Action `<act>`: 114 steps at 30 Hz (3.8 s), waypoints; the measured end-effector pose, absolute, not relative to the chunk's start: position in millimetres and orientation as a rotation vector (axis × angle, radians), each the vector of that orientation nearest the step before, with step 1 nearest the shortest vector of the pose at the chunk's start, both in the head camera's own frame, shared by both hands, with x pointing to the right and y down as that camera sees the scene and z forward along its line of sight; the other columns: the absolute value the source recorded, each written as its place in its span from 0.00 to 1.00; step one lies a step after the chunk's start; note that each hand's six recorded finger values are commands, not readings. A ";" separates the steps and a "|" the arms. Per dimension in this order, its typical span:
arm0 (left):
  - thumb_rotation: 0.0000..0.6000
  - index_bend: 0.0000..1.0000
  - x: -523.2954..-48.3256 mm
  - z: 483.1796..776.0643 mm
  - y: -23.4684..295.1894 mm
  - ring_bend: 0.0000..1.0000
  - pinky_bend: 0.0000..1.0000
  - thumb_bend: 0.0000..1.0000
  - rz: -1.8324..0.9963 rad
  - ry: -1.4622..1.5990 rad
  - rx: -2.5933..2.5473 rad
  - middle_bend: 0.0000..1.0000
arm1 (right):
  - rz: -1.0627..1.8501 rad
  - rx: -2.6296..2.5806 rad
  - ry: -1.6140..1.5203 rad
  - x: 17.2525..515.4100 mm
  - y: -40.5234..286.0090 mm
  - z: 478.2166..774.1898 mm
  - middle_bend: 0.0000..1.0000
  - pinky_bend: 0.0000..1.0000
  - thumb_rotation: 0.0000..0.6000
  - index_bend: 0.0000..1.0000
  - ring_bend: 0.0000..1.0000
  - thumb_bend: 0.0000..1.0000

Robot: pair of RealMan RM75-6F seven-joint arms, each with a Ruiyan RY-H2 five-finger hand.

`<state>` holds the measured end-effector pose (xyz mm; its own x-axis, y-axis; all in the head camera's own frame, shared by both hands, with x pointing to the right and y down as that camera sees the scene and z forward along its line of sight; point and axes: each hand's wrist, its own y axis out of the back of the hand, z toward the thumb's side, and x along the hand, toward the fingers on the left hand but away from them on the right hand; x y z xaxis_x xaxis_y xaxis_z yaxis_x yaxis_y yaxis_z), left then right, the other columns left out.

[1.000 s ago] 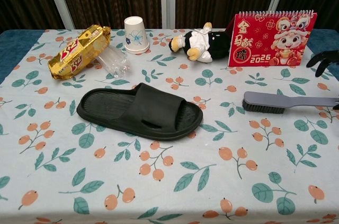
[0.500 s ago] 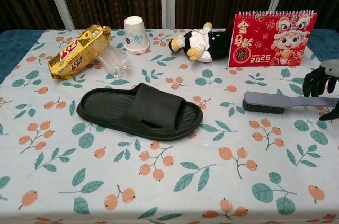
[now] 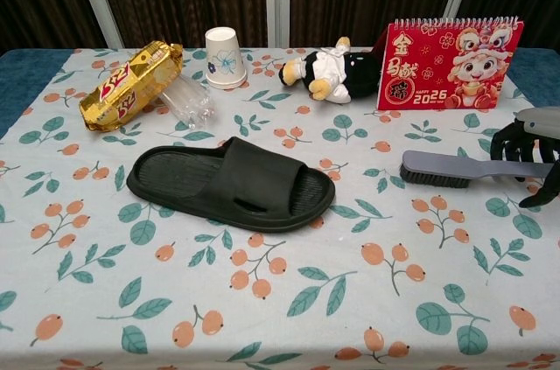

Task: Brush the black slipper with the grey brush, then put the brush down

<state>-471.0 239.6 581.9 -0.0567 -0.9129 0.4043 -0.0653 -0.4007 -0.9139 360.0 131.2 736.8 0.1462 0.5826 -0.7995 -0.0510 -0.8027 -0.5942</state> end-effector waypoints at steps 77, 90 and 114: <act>1.00 0.07 -211.0 731.6 125.0 0.00 0.05 0.12 -1.100 0.299 -2.259 0.04 | 1.209 -2.098 -0.501 237.4 71.3 659.7 1.00 1.00 1.00 1.00 1.00 0.61; 1.00 0.14 -197.1 757.8 119.3 0.03 0.10 0.18 -1.162 0.320 -2.278 0.14 | 1.219 -2.100 -0.489 232.8 77.9 669.2 1.00 1.00 1.00 1.00 1.00 0.61; 1.00 0.34 -187.4 768.0 118.0 0.24 0.24 0.26 -1.210 0.390 -2.360 0.40 | 1.120 -2.076 -0.365 182.7 111.3 716.7 1.00 1.00 1.00 1.00 1.00 0.61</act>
